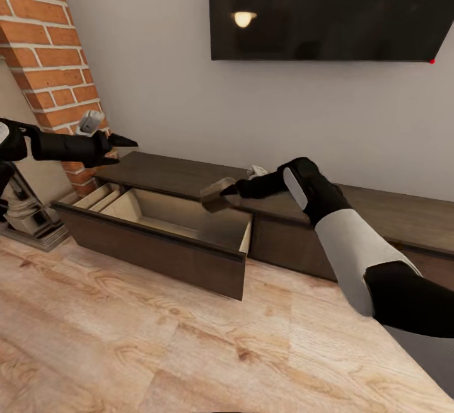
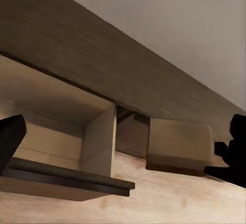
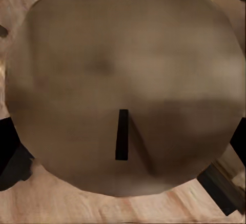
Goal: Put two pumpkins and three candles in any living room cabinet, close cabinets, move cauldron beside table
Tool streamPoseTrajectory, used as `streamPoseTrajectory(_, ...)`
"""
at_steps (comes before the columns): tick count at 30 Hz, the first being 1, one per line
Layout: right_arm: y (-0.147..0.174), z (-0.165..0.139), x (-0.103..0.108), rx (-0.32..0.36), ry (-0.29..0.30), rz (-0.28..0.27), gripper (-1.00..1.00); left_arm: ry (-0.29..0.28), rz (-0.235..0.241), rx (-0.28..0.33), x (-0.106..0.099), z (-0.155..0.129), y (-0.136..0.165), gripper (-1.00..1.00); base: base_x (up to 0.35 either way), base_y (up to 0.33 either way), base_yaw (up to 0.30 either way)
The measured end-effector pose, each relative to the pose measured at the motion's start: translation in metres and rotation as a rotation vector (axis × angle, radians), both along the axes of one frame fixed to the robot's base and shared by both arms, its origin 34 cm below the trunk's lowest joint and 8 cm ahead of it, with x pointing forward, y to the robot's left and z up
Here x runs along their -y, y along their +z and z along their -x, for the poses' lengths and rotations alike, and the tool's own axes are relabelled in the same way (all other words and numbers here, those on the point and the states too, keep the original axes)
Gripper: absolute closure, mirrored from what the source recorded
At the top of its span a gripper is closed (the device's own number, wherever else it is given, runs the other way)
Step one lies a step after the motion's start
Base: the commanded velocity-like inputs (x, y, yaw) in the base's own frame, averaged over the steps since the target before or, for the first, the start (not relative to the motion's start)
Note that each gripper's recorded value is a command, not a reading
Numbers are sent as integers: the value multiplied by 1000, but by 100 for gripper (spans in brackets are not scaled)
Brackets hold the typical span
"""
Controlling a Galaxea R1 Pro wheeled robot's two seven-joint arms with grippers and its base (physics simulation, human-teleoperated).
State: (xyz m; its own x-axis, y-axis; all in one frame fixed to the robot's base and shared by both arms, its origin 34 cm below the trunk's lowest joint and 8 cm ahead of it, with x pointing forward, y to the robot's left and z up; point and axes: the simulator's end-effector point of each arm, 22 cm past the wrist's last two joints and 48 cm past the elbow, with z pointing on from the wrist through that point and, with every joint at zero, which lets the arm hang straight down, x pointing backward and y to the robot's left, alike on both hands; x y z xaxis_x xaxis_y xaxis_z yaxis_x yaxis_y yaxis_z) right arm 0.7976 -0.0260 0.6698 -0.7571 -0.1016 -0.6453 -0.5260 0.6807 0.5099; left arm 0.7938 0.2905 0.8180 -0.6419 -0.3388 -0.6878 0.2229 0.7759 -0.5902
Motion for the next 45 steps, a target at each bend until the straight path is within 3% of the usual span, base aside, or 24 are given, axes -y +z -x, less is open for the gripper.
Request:
streamPoseTrajectory(3, 10, -13, -7, 1, -34, 59, 100, 57, -15, -58, -10, -14, -16, -100, 0, 0, 0)
streamPoseTrajectory(7, 18, -23, -13, 18, -70, 131, 100, 196, -142, -246, -13, -30, -80, -100, 0, 0, 0)
streamPoseTrajectory(10, 16, -25, -14, 22, -87, 165, 100, 255, -212, -371, 1, -36, -116, -100, 0, 0, 0)
streamPoseTrajectory(12, 13, -27, -10, 23, -101, 184, 100, 277, -250, -405, 4, -37, -127, -100, 0, 0, 0)
streamPoseTrajectory(13, 12, -29, -7, 25, -112, 199, 100, 290, -283, -419, 7, -38, -133, -100, 0, 0, 0)
streamPoseTrajectory(16, 8, -32, -1, 27, -134, 225, 100, 357, -465, -444, 8, -39, -151, -100, 0, 0, 0)
streamPoseTrajectory(18, 8, -32, 0, 25, -138, 229, 100, 387, -541, -459, 13, -38, -161, -100, 0, 0, 0)
streamPoseTrajectory(22, 7, -30, -4, 8, -134, 206, 100, 409, -557, -462, 18, -39, -165, -100, 0, 0, 0)
streamPoseTrajectory(28, 12, -23, -21, -33, -117, 119, 100, 423, -540, -456, 21, -41, -164, -100, 0, 0, 0)
streamPoseTrajectory(34, 8, -21, -22, -42, -115, 114, 100, 422, -487, -454, 24, -44, -159, -100, 0, 0, 0)
streamPoseTrajectory(45, 2, -20, -20, -48, -119, 124, 100, 417, -473, -433, 28, -46, -150, -100, 0, 0, 3)
